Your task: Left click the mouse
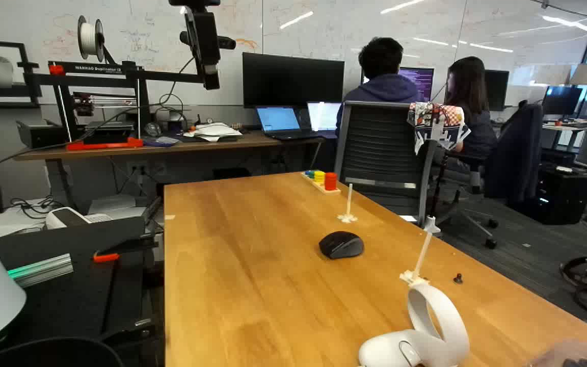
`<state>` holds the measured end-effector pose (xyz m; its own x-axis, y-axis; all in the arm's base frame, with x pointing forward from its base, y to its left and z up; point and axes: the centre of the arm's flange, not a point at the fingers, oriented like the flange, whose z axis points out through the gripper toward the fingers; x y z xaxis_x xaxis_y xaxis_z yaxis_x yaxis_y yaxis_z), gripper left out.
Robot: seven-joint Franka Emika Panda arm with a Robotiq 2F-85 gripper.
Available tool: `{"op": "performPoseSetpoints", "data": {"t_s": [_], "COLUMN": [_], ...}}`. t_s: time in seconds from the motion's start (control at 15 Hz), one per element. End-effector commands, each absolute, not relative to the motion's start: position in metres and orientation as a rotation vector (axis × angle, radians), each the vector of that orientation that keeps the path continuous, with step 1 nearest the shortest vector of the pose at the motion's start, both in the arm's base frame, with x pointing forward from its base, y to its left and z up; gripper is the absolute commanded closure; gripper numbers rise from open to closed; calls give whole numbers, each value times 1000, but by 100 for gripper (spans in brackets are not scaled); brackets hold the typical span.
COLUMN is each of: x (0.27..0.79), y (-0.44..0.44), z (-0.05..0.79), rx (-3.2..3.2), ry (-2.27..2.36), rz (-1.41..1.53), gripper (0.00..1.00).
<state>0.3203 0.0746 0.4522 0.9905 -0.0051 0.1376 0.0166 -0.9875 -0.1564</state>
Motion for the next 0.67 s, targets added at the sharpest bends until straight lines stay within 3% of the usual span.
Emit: {"op": "performPoseSetpoints", "data": {"t_s": [0.0, 0.6], "x": [320, 341], "y": [75, 68], "z": [453, 474], "rx": [-2976, -3037], "ry": [-9, -53], "rz": [-209, -346], "gripper": [0, 0]}}
